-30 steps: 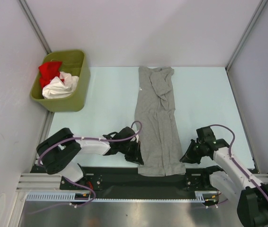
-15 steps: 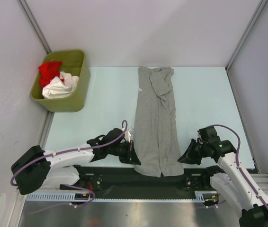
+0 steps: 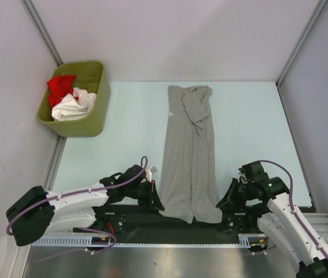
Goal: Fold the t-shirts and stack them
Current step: Fold the tshirt
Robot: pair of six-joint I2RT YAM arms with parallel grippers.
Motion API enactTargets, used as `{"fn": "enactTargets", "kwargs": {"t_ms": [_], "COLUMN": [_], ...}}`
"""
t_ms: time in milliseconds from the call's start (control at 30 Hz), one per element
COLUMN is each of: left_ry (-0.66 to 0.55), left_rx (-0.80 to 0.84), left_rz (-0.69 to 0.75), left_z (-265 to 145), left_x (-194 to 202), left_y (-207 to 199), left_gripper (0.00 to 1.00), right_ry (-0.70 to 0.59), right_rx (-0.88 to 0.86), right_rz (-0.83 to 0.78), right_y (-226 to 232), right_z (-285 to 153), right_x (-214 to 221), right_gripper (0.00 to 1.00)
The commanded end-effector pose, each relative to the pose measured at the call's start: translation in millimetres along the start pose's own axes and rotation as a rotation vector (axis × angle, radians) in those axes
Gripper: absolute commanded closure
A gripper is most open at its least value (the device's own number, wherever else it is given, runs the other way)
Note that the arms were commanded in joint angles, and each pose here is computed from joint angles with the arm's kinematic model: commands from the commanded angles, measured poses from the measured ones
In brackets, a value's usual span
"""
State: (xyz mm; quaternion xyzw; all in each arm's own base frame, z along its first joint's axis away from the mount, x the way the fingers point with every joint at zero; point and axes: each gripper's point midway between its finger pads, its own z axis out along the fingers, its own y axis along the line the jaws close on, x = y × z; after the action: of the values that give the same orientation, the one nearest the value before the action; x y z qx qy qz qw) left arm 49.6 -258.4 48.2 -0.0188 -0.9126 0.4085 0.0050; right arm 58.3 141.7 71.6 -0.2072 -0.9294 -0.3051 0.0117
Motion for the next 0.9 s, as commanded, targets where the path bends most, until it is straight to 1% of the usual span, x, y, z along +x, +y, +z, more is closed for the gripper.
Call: {"fn": "enactTargets", "kwargs": {"t_ms": [0, 67, 133, 233, 300, 333, 400, 433, 500, 533, 600, 633, 667, 700, 733, 767, 800, 833, 867], "left_ry": [0.024, 0.01, -0.011, -0.079, -0.105, -0.132, -0.158, -0.182, -0.207, -0.245, -0.264, -0.292, -0.279, -0.279, -0.301, -0.297, -0.28, -0.293, -0.296], "left_rx": [0.039, 0.043, 0.042, 0.078, 0.091, 0.1, 0.102, 0.099, 0.122, 0.143, 0.138, 0.165, 0.145, 0.135, 0.155, 0.152, 0.13, 0.144, 0.141], "left_rz": [-0.007, 0.003, 0.022, 0.053, 0.053, 0.045, 0.044, 0.021, 0.01, 0.005, -0.006, 0.007, -0.004, 0.007, 0.024, 0.024, 0.011, 0.019, 0.018], "left_z": [-5.2, -6.9, -10.1, -18.2, -21.2, -23.8, -25.7, -27.8, -31.7, -38.5, -37.6, -46.7, -38.5, -38.1, -45.0, -42.4, -33.4, -37.0, -35.7], "left_x": [7.0, 3.9, -1.1, -22.1, -33.5, -46.4, -60.9, -76.5, -92.0, -109.5, -129.5, -148.1, -159.0, -168.3, -185.6, -194.0, -202.9, -216.5, -223.0], "left_y": [-9.2, -13.4, -18.2, -44.3, -53.2, -60.8, -65.7, -68.8, -76.8, -86.7, -90.3, -104.3, -100.7, -100.9, -113.5, -114.2, -106.5, -113.8, -112.8], "left_gripper": [1.0, 1.0, 1.0, 1.0, 1.0, 1.0, 1.0, 1.0, 1.0, 1.0, 1.0, 1.0, 1.0, 1.0, 1.0, 1.0, 1.0, 1.0, 1.0], "right_ry": [0.044, 0.03, -0.018, -0.047, -0.063, -0.084, -0.102, -0.124, -0.123, -0.141, -0.151, -0.164, -0.184, -0.183, -0.183, -0.184, -0.19, -0.195, -0.201], "right_rx": [-0.029, -0.036, -0.059, -0.064, -0.06, -0.073, -0.078, -0.096, -0.091, -0.107, -0.097, -0.103, -0.117, -0.112, -0.11, -0.111, -0.109, -0.105, -0.104], "right_rz": [0.008, -0.009, -0.046, -0.071, -0.087, -0.09, -0.088, -0.108, -0.082, -0.106, -0.099, -0.107, -0.132, -0.118, -0.111, -0.12, -0.114, -0.12, -0.123], "right_y": [4.8, 8.3, 22.4, 40.2, 47.7, 58.3, 65.5, 74.4, 79.1, 85.8, 94.7, 99.9, 111.0, 111.7, 114.1, 116.3, 121.7, 123.8, 125.4], "right_z": [-2.7, -4.9, -12.4, -19.0, -20.3, -22.4, -23.5, -26.2, -23.6, -23.6, -25.0, -26.0, -31.0, -26.7, -25.9, -24.9, -24.4, -23.4, -23.4], "right_x": [9.8, 7.3, -3.6, -18.5, -28.2, -39.7, -51.9, -61.7, -78.2, -88.0, -111.1, -120.9, -133.2, -147.9, -157.0, -165.6, -183.5, -191.9, -200.7], "right_gripper": [1.0, 1.0, 1.0, 1.0, 1.0, 1.0, 1.0, 1.0, 1.0, 1.0, 1.0, 1.0, 1.0, 1.0, 1.0, 1.0, 1.0, 1.0, 1.0]}}
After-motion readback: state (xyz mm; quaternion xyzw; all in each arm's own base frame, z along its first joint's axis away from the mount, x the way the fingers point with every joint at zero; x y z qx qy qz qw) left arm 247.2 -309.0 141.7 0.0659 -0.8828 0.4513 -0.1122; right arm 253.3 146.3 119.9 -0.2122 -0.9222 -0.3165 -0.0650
